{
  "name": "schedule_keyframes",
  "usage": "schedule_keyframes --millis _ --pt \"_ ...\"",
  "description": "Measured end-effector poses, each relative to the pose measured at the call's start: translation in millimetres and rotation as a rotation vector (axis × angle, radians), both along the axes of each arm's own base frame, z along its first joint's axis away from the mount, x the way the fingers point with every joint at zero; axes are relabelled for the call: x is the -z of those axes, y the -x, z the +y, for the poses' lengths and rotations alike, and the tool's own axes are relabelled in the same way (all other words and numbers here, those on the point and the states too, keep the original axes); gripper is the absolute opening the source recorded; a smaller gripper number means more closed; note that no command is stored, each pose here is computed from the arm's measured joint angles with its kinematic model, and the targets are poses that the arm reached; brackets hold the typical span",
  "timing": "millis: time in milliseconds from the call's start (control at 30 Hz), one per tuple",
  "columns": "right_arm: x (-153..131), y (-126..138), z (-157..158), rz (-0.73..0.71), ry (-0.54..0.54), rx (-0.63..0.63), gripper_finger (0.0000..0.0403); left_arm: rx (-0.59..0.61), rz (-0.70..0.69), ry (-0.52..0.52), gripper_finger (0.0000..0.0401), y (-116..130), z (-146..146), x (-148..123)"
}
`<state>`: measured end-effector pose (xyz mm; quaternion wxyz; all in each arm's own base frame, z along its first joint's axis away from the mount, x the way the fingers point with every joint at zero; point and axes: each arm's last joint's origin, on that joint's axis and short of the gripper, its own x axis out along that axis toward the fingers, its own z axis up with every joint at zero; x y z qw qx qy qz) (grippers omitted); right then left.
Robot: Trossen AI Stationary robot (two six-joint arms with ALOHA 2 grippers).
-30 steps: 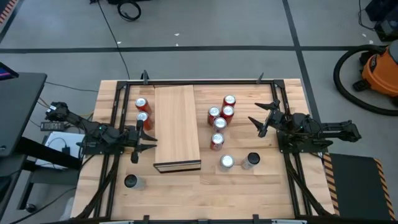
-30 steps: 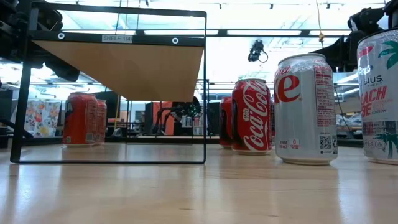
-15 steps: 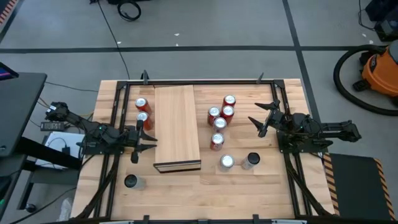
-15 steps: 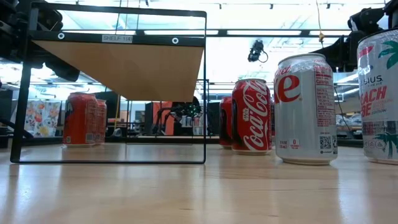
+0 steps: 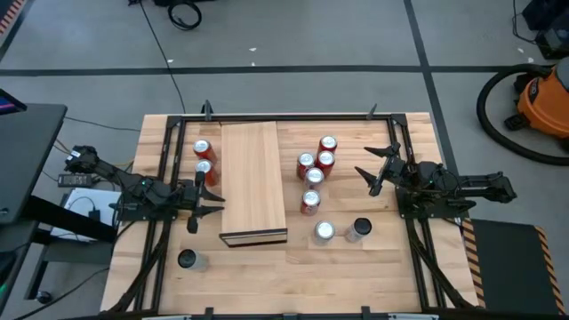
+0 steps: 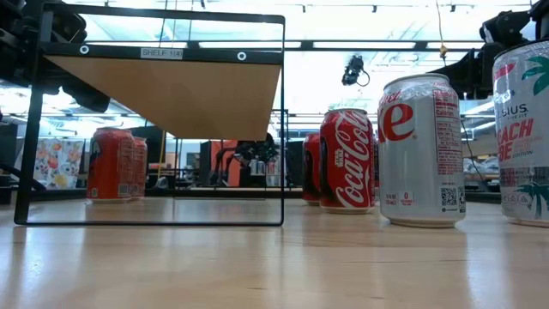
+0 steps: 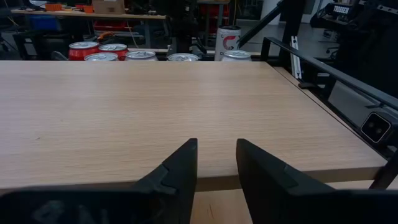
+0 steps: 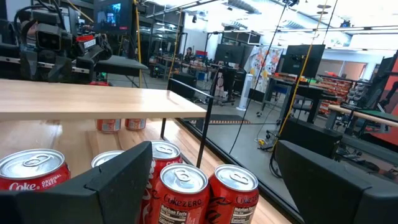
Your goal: Place canned beverage on shelf
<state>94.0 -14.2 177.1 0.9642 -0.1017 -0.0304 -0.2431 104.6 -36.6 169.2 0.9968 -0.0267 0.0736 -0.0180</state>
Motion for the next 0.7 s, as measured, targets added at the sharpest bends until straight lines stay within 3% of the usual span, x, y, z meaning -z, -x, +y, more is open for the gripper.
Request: schedule_keyframes --millis 500,700 --pt "0.0 0.0 0.0 0.0 0.0 0.0 0.0352 -0.001 0.0 0.004 0.0121 0.0 0.0 0.0" --pt "0.0 0.0 0.0 0.0 0.0 0.0 0.0352 -0.009 -0.057 0.105 0.0121 -0.7 -0.3 -6.2"
